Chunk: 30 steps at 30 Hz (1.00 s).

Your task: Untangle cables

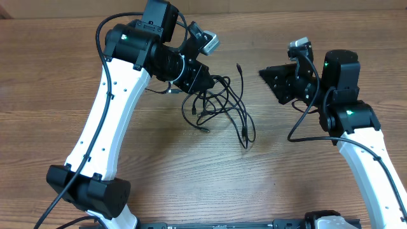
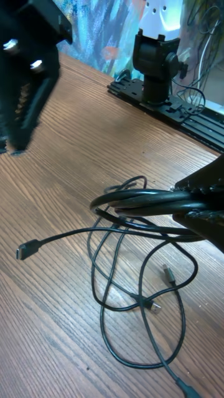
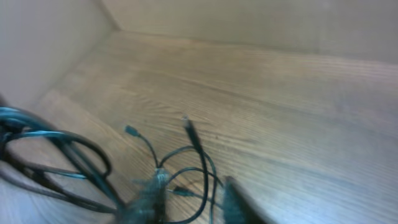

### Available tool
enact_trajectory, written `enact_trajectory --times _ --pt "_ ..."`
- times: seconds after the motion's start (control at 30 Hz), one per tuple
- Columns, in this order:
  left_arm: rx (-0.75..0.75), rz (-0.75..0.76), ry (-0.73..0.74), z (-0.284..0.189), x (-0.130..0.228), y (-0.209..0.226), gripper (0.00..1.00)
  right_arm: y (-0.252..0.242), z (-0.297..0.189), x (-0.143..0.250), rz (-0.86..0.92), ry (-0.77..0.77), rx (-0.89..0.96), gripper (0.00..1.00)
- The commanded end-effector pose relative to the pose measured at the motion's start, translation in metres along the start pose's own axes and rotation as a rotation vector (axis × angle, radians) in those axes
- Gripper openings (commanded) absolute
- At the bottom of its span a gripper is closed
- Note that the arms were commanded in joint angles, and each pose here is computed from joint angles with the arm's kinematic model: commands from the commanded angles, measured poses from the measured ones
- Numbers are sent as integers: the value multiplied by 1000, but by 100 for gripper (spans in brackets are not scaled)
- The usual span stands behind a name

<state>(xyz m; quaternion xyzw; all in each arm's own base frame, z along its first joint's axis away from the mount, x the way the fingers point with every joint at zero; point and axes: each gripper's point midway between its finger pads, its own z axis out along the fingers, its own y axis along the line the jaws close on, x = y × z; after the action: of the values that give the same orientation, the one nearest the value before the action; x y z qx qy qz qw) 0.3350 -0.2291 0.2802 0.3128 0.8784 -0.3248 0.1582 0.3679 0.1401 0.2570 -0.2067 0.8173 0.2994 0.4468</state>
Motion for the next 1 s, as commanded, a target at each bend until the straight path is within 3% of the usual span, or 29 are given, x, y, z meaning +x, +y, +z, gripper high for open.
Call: enact_trajectory --times 0.0,0.03,0.1,0.27,0.47,0.63,0.7,0.77,0.97 --pt "12 18 -12 0 -4 -2 5 29 -4 -7 -222 -35 -165 66" --pt "46 46 -20 -1 -5 -8 5 39 -5 -7 -282 -48 -218 75" --pt "86 79 -30 -1 -6 -15 4 46 -7 -7 -328 -62 -261 79" --pt "211 224 -56 -3 -6 -39 4 58 -9 -7 -421 -88 -324 81" --pt "235 316 -43 4 -3 -54 5 81 -7 -3 -515 -103 -405 79" --pt "243 329 -36 7 -2 -59 4 90 -4 0 -567 -106 -431 64" --pt "240 329 -35 7 -2 -58 4 90 -2 1 -563 -102 -433 38" --pt "240 329 -35 7 -2 -58 4 88 0 2 -557 -97 -434 25" --pt "231 326 -32 7 -2 -56 4 86 3 5 -548 -88 -436 15"
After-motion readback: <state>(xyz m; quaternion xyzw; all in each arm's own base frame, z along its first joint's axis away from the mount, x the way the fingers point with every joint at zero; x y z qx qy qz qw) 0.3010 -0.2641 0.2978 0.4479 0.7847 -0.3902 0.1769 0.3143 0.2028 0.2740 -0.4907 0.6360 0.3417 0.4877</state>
